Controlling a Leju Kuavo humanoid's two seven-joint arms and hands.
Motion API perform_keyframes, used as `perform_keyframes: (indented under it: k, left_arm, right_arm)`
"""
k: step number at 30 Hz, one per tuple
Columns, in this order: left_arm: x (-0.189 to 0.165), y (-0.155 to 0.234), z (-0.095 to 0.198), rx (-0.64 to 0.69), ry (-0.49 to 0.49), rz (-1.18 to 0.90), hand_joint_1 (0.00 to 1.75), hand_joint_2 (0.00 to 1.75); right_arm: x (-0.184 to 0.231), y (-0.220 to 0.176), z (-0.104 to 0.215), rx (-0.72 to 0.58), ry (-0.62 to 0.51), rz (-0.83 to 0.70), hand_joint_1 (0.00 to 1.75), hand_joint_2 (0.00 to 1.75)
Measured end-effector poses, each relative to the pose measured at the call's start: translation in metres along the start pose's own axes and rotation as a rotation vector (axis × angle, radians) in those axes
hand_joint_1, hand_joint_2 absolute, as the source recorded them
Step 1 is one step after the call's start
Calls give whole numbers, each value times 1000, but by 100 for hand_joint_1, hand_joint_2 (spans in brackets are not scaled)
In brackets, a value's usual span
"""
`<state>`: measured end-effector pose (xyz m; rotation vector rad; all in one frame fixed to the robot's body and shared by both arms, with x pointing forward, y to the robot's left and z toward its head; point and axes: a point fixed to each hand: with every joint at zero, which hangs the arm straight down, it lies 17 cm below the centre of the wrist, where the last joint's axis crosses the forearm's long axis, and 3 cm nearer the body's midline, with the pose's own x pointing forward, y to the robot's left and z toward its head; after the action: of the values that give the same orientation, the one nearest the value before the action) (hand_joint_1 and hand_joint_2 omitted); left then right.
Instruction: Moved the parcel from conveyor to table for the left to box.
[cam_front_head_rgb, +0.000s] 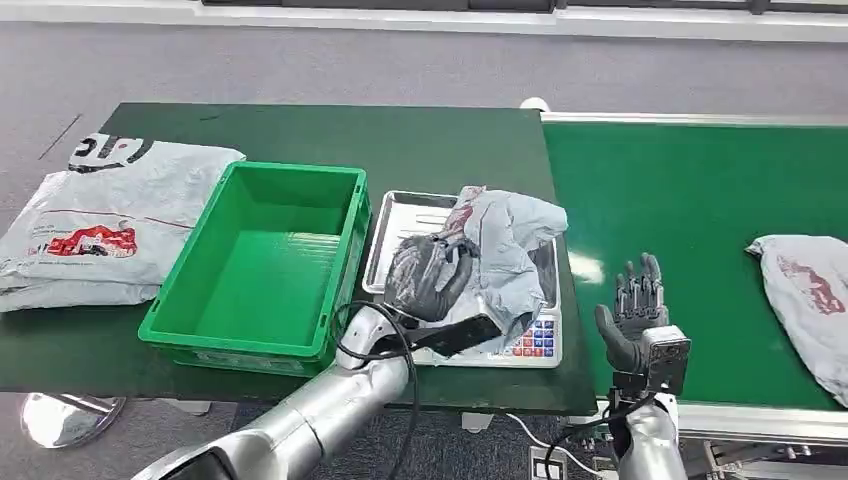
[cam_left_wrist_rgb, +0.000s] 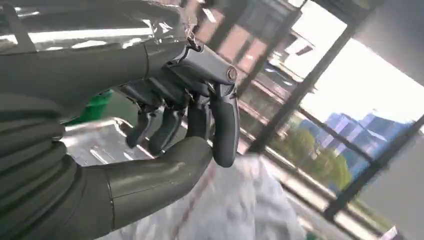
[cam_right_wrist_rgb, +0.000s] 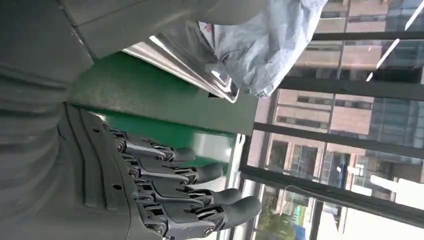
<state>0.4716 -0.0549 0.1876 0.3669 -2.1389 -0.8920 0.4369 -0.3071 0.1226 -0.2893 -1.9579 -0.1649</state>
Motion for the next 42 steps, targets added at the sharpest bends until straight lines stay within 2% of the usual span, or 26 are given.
perform_keyframes:
  k: [4,8,17,19,21,23,25,28,33,42]
  left_arm:
    - [-1,23,0,93,-10,26,175,175]
    - [-10,42,-1,163,21,47,175,175]
    - [-18,58,0,224,53,74,175,175]
    - [-21,63,1,256,69,121,0,175]
    - [-32,59,1,288,155,377,0,175]
    - [-35,39,-2,222,226,575,0,175]
    - [-29,17,-4,126,251,642,0,175]
    - [-17,-7,-5,4,250,632,0,175]
    - [-7,-54,6,-230,287,469,0,175]
    - [-9,-63,12,-274,245,239,0,175]
  right_arm:
    - [0,0,-2,-4,0,-3,0,175]
    - [0,0,-2,-6,0,-7,0,175]
    - [-1,1,-2,-9,2,-10,0,175]
    - [-1,0,-3,-12,3,-10,0,175]
    - [-1,-1,-3,-17,3,-6,0,175]
    - [-1,-1,-4,-22,4,-5,0,175]
    - [-2,-1,-4,-23,7,-5,0,175]
    - [-3,-1,-3,-22,10,-6,0,175]
    - [-4,1,-2,-14,12,-5,0,175]
    - [-5,4,-1,6,13,3,0,175]
